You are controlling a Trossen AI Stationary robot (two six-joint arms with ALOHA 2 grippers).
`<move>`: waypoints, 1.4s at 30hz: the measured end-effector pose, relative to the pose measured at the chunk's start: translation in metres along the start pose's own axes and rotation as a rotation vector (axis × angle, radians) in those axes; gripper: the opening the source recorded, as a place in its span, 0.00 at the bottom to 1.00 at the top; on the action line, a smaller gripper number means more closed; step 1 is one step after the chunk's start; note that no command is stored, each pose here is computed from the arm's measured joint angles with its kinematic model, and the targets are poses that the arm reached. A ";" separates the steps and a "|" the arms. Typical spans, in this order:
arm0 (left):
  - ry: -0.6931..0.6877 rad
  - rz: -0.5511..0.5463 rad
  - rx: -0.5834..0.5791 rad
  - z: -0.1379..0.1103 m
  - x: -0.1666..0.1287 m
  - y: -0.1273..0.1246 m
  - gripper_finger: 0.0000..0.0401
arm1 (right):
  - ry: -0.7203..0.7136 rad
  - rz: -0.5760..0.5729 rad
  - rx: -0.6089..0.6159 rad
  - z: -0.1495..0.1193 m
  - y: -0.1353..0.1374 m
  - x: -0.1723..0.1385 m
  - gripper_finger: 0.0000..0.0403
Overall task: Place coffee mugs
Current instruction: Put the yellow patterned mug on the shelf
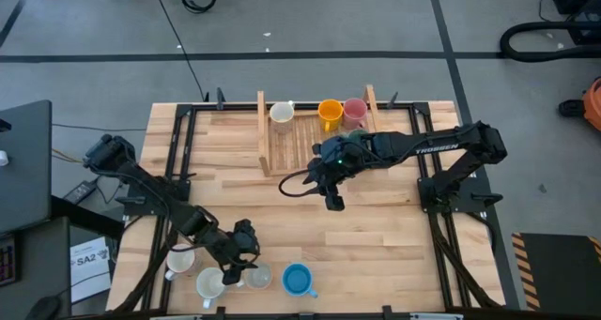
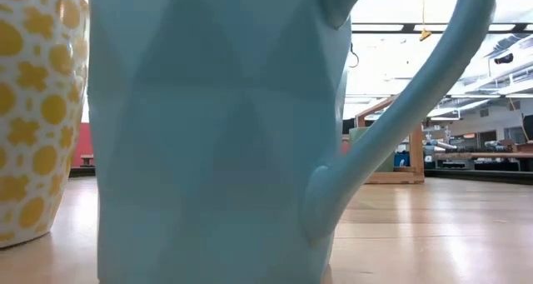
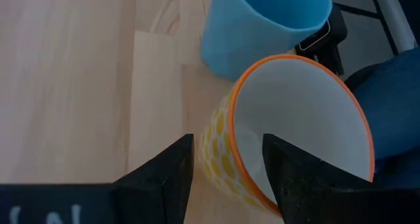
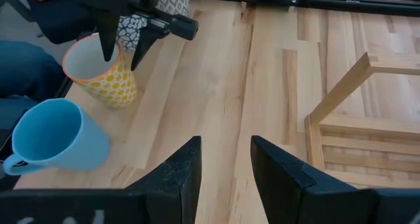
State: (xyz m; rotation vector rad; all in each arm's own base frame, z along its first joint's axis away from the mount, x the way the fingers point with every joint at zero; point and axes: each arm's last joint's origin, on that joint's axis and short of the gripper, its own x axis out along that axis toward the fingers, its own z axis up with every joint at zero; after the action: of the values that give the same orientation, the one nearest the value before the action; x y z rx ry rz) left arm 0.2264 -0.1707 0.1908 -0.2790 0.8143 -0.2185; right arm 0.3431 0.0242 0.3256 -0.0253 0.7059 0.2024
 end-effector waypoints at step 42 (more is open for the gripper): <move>-0.125 0.101 -0.277 0.035 -0.016 0.043 0.08 | -0.003 -0.012 0.024 0.000 0.000 0.000 0.34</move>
State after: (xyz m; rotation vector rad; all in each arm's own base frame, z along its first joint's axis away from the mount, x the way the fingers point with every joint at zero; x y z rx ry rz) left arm 0.2457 -0.1198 0.2101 -0.5052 0.7323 0.0076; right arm 0.3434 0.0237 0.3259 -0.0059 0.7047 0.1818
